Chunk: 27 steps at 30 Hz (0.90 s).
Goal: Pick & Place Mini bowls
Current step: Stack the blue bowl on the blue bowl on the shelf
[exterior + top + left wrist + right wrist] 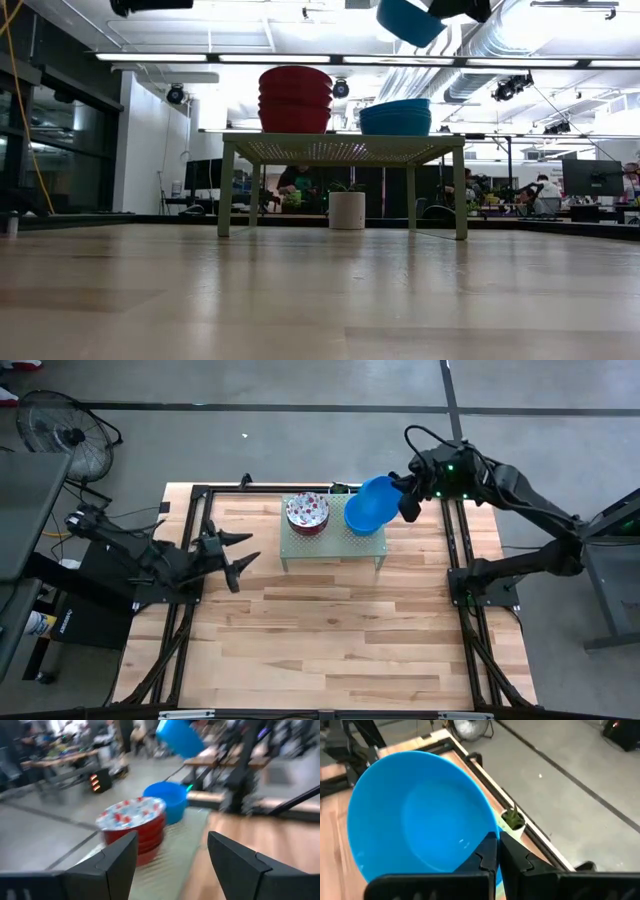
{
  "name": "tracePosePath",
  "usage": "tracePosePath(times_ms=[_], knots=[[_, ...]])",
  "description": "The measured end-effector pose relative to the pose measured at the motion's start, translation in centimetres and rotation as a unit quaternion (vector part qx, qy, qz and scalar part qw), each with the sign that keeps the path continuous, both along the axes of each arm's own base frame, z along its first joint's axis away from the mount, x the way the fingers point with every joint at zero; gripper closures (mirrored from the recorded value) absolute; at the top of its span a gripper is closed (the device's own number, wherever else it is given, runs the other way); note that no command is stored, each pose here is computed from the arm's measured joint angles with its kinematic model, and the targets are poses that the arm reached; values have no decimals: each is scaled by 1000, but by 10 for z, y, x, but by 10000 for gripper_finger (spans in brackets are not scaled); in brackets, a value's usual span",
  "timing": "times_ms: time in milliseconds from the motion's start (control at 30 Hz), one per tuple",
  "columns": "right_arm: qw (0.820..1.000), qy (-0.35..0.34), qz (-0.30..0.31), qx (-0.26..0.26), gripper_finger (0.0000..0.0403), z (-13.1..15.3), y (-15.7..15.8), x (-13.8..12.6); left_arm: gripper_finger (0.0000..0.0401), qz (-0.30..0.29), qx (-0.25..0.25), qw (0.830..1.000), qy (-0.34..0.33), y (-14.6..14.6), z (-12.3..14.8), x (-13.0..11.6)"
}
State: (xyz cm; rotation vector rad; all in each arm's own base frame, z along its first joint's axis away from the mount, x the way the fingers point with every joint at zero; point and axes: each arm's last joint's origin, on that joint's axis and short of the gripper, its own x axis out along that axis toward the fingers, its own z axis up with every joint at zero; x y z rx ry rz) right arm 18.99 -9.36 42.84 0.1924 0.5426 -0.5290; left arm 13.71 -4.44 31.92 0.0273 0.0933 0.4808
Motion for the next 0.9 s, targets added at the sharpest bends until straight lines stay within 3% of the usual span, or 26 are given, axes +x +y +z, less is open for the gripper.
tracePosePath(times_ms=[133,400,633,900], knots=[[999,32,9,17,403,5,-7,2,168,-43,-2,997,-69,1,-23,0],[988,124,41,82,403,15,-29,18,168,-100,-4,984,-145,22,-75,1],[981,155,42,106,403,24,-51,38,168,-145,5,975,-166,40,-93,-7],[964,189,-6,188,403,3,-74,66,168,-186,23,965,-181,48,-102,-16]])
